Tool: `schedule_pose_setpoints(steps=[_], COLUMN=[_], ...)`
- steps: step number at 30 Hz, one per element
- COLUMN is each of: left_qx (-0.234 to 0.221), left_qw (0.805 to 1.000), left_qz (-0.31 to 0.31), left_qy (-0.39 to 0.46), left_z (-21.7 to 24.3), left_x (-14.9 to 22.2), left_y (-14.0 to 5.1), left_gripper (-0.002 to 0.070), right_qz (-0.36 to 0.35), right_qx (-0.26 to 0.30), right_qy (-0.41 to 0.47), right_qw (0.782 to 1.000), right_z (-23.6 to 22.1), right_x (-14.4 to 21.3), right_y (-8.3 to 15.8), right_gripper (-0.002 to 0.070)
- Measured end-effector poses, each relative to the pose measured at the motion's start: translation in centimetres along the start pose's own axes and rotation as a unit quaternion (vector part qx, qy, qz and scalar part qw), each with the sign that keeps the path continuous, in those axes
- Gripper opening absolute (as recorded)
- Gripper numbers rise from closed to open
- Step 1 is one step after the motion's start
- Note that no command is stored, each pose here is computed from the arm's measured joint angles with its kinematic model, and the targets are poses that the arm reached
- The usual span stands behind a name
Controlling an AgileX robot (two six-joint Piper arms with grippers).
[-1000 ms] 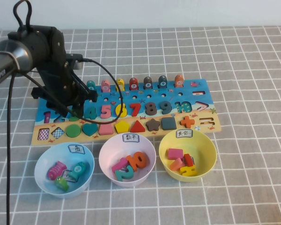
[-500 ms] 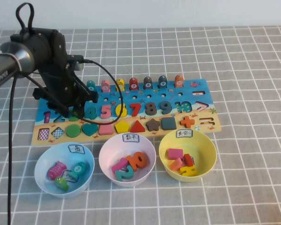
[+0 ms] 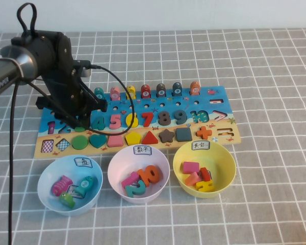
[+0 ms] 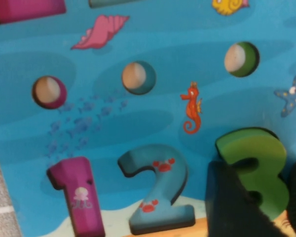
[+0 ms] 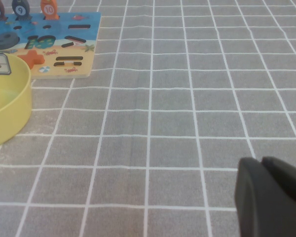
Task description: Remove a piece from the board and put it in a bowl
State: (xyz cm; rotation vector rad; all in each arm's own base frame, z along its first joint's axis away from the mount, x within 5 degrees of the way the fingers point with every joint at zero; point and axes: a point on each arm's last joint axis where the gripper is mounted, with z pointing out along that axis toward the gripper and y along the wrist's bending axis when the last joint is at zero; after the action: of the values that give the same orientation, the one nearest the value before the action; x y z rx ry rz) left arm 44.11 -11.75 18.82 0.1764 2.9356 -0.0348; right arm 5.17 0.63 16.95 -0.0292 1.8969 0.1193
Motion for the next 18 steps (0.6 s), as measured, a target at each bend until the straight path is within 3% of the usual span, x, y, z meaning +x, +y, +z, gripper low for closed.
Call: schedule_pose_setpoints(steps=[4,18], left_qx=[0.002,0.002], left_qw=[1.000,1.000], left_qz=[-0.002,-0.004], left_qy=[0.001,0.001], left_z=[0.00,0.00], left_x=[0.02,0.03], left_y=[-0.04,-0.04], left_gripper=[0.0188,0.0188], right_qz=[0.000,0.000], right_qx=[0.000,0.000], right_qy=[0.000,0.000], right_qw=[1.000,1.000], right_z=[0.00,0.00], right_x=[0.00,0.00], right_y=[0.00,0.00], right_gripper=[-0.0017,-0.0017])
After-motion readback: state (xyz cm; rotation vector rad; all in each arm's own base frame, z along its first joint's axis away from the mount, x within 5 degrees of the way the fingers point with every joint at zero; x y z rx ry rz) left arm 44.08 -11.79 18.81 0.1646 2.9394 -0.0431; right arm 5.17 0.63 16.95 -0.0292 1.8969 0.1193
